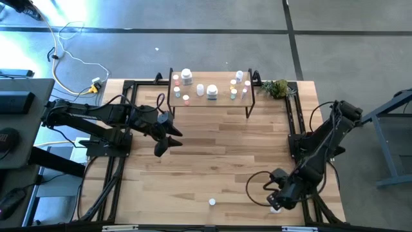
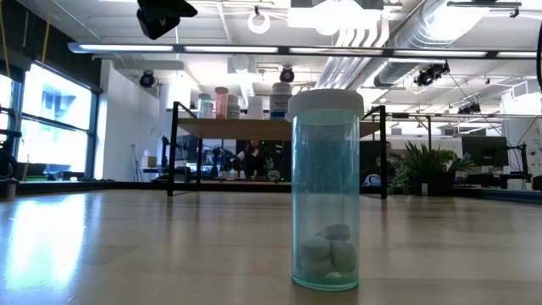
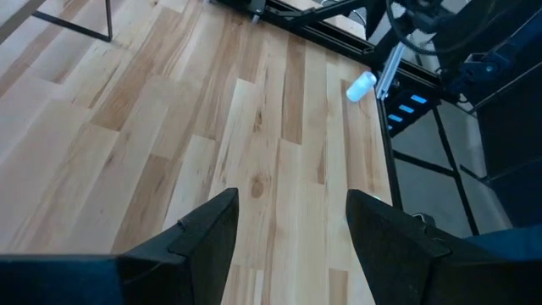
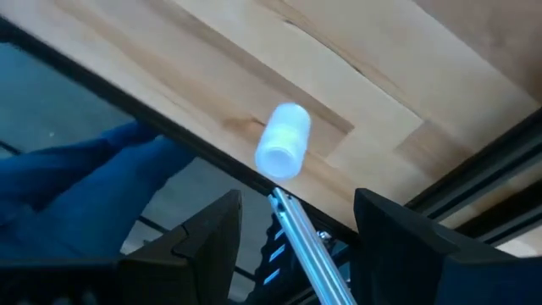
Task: Pick and place medicine bottles onto shelf by color
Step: Put the transparent pill bottle on the shelf
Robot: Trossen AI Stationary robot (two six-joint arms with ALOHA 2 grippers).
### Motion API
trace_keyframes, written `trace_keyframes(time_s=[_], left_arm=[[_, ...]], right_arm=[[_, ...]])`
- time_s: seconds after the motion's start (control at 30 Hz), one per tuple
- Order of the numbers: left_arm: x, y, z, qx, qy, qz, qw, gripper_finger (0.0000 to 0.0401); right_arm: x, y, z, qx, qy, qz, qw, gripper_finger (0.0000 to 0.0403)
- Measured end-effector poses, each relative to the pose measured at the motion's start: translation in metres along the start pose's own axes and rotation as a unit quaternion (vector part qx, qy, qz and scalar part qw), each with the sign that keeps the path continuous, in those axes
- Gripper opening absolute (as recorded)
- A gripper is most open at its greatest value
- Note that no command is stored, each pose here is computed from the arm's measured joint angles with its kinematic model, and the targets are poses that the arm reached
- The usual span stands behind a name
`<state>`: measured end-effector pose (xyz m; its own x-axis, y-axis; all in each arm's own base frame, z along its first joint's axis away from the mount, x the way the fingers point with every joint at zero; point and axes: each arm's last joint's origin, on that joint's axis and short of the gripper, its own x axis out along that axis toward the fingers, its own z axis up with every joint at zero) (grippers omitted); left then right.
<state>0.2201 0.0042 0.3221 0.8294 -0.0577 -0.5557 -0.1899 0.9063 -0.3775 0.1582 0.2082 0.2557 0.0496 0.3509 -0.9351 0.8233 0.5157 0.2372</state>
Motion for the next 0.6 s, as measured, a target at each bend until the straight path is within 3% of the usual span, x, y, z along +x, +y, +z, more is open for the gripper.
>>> trace_keyframes(time_s=[0.17,0.6], left_arm=[[0.0,0.0,0.0,0.0,-0.002,0.005,1.0,0.0211],[0.0,0.002,0.001,-0.023,-0.014,0.032,0.999,0.0211]], right_arm=[[0.016,0.004,-0.008,0.024,-0.001,-0.015,1.0,0.0219],[0.058,0.017,-0.018,-0.009,-0.007,-0.023,1.0,0.0218]])
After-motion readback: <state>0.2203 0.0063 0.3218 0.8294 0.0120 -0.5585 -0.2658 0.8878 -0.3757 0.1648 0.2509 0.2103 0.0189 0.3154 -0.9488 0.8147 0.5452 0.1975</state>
